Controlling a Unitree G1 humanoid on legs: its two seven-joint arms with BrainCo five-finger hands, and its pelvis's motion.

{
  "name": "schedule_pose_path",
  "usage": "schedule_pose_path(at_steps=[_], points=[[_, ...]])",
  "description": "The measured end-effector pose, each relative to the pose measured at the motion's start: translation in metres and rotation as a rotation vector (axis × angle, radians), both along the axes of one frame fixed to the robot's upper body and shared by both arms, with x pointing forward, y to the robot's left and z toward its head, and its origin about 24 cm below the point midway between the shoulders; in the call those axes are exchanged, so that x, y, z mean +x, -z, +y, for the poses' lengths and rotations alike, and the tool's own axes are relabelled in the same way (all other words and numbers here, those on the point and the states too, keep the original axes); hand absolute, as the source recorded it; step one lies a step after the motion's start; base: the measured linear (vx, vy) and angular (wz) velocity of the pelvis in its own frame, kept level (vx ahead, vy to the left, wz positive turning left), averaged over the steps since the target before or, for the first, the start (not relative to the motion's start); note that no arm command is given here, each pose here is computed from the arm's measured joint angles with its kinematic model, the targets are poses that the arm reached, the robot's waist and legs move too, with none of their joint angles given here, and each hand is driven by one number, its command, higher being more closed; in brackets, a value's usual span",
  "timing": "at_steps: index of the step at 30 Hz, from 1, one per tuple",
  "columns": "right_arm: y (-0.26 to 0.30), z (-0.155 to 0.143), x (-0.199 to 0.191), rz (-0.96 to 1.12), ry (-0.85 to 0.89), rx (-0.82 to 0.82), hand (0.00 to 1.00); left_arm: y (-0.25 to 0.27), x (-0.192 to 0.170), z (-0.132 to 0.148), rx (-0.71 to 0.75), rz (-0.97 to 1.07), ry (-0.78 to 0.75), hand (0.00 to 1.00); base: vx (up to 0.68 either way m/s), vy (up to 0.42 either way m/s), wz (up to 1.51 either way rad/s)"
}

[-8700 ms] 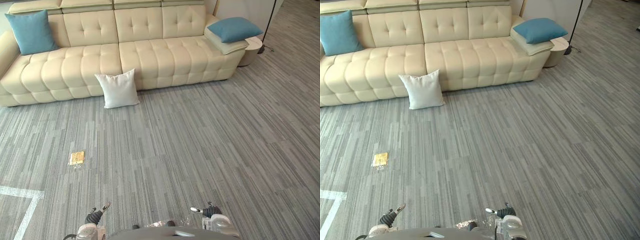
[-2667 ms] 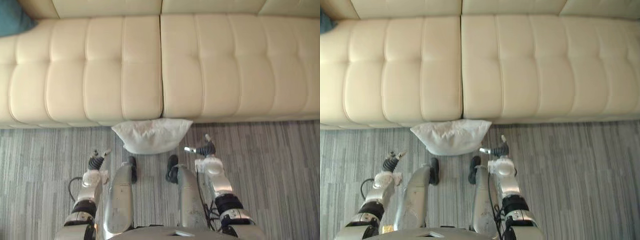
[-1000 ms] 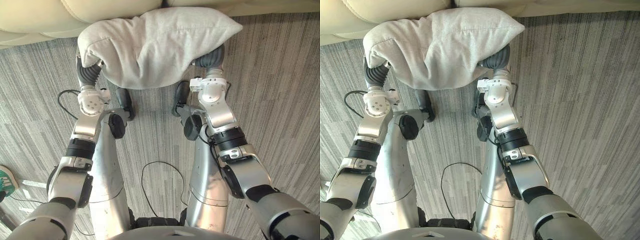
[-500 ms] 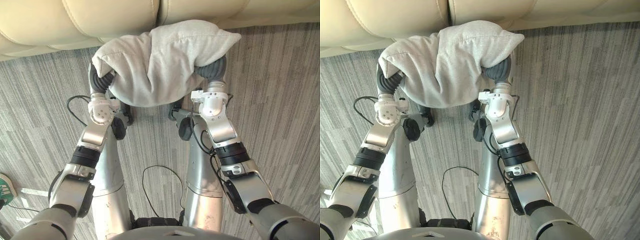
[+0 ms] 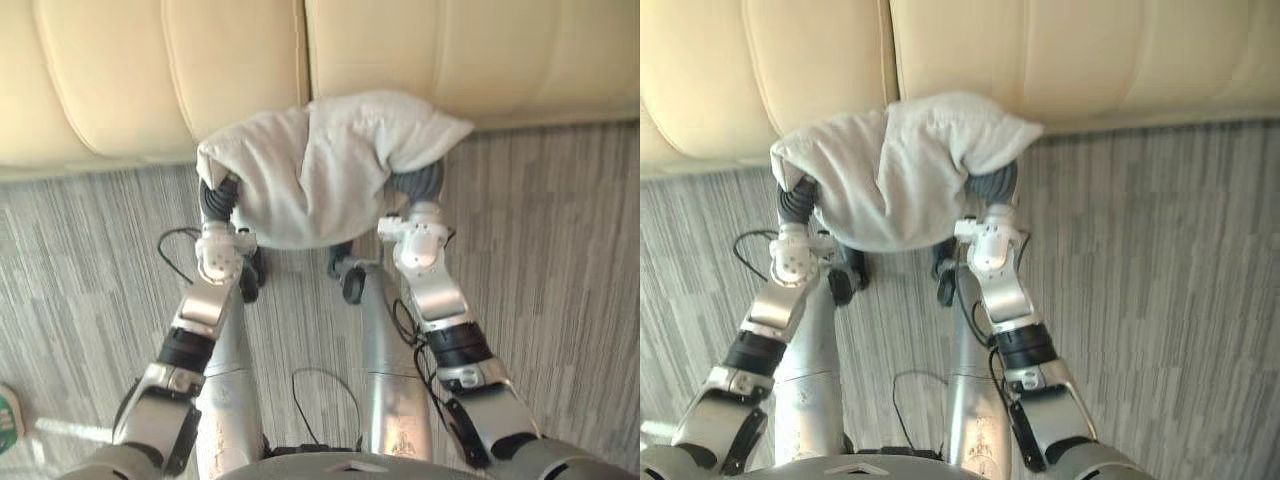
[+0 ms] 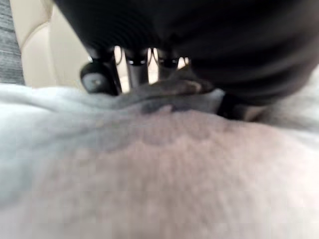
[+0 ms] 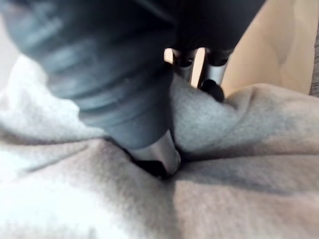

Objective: Pick up cushions and gather them together orderly.

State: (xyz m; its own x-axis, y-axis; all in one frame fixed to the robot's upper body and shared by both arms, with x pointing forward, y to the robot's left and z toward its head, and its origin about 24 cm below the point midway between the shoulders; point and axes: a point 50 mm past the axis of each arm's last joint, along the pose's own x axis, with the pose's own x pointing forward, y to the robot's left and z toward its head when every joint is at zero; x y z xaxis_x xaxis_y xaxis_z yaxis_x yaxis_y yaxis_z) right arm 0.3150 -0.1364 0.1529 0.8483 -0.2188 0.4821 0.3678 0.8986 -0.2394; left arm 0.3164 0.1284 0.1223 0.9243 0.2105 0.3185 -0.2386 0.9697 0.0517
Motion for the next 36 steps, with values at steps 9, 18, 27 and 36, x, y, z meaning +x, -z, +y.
schedule_pose_path(at_steps=[9, 18, 27, 36], points=[[0.071, -0.012, -0.055, 0.243, -0.064, 0.028, 1.0, 0.044, -0.042, 0.005, -0.041, 0.127, 0.03, 1.0, 0.1, 0.012, 0.03], [0.092, -0.009, -0.086, 0.346, -0.146, 0.061, 1.0, 0.086, -0.086, 0.021, -0.046, 0.289, 0.023, 1.0, 0.18, 0.035, -0.14], [0.119, -0.015, -0.083, 0.475, -0.165, 0.041, 1.0, 0.114, -0.099, 0.029, -0.049, 0.415, 0.043, 1.0, 0.06, 0.037, -0.13], [0.127, -0.015, -0.084, 0.515, -0.179, 0.016, 1.0, 0.123, -0.108, 0.033, -0.073, 0.459, 0.047, 1.0, -0.14, 0.048, -0.19]])
